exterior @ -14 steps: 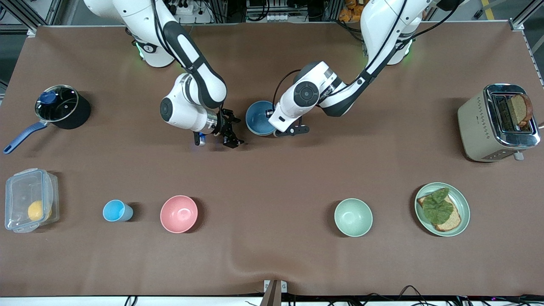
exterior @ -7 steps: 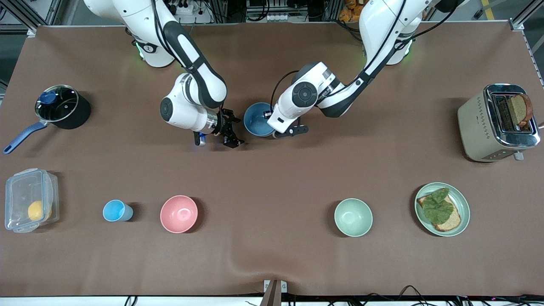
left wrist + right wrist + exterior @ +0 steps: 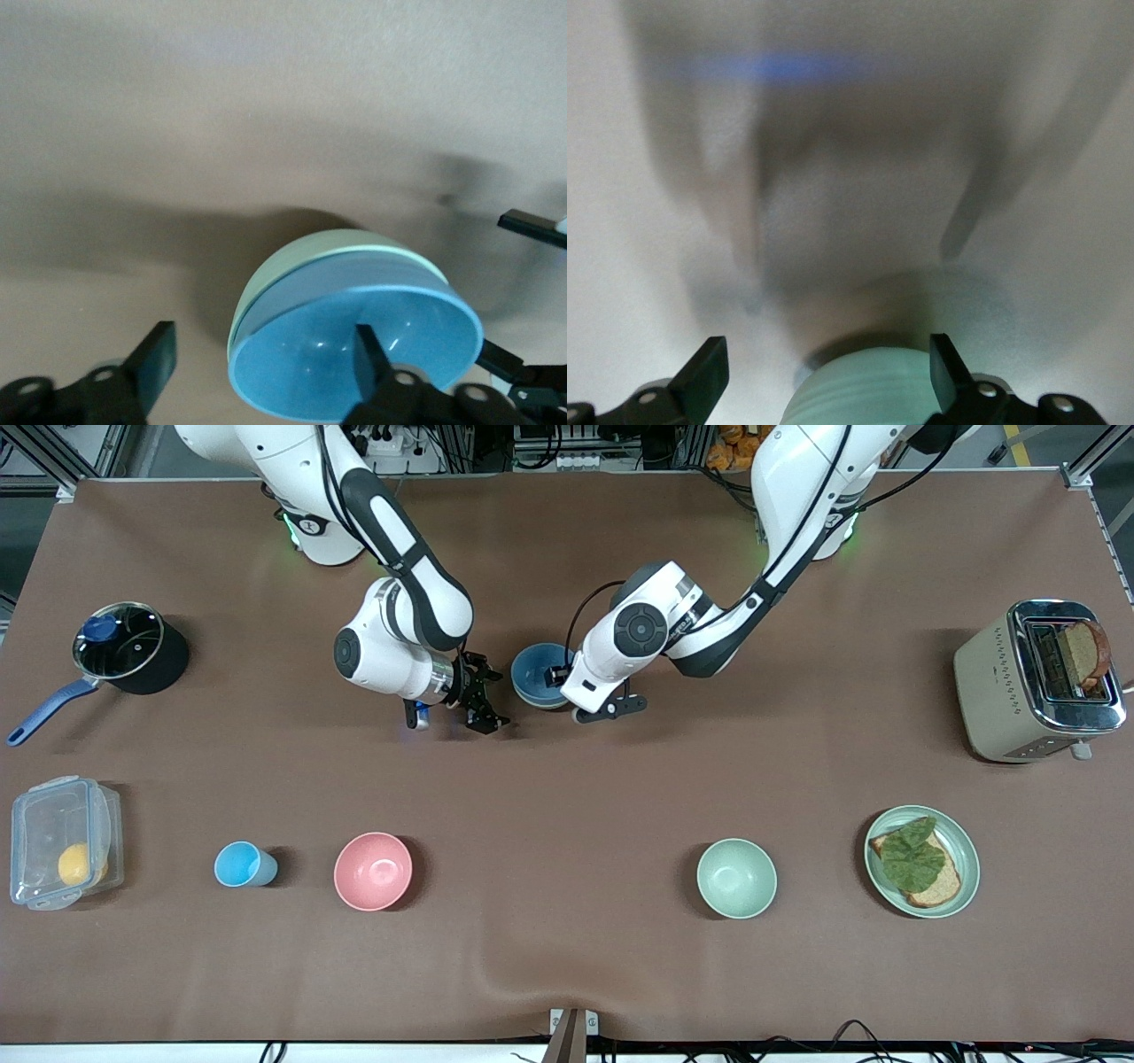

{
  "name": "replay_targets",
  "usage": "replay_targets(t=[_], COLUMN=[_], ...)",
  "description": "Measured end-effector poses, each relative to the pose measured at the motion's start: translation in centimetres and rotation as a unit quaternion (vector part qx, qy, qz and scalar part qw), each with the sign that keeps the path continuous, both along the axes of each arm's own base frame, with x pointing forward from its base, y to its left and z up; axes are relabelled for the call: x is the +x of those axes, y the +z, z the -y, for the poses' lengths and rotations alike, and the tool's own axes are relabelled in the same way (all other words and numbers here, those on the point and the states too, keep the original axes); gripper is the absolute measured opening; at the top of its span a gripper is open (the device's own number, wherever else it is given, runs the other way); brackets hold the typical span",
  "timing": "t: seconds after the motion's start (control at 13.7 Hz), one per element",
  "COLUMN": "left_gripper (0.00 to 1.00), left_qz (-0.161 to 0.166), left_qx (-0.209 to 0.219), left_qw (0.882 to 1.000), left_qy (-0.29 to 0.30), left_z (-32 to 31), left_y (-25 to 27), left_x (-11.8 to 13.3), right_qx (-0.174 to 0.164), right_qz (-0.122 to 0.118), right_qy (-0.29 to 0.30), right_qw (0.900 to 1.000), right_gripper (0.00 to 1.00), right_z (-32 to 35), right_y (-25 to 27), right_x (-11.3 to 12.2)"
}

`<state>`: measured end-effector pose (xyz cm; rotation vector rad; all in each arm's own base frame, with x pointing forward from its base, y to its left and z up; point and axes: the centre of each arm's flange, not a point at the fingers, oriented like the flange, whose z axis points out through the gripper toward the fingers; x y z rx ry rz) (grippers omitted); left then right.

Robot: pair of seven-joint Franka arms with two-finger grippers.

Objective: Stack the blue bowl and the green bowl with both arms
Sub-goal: 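Open both grippers and lift them away from the stacked bowls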

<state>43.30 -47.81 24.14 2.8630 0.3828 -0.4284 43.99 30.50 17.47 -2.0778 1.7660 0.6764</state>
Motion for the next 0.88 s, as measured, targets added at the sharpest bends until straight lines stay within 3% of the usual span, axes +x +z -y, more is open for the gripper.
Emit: replay_targets(t=[0.07, 0.37, 0.59, 0.88], left_gripper=[1.0, 1.0, 1.0, 1.0], left_qz=[0.005, 0.047, 0.067, 0.08], left_qx=[-0.002, 0.001, 0.029, 0.068], left_qw=[1.0, 0.999, 0.997, 0.994], left_qy=[0.005, 0.016, 0.011, 0.025], left_z=[-0.3, -2.8, -5.0, -9.1], left_y=[0.5, 3.6, 6.6, 13.1], left_x=[0.7, 4.1, 6.2, 11.2], right_qx=[0.001, -0.009, -0.025, -0.047], right_qz=[0.005, 0.023, 0.011, -0.022], right_qy=[0.002, 0.015, 0.072, 0.128], right_qw=[1.0, 1.0, 0.997, 0.99], right_gripper=[1.0, 1.0, 1.0, 1.0], right_z=[0.1, 2.2, 4.9, 9.2], right_y=[0.2, 0.8, 1.9, 3.4], right_x=[0.2, 1.8, 3.1, 4.0])
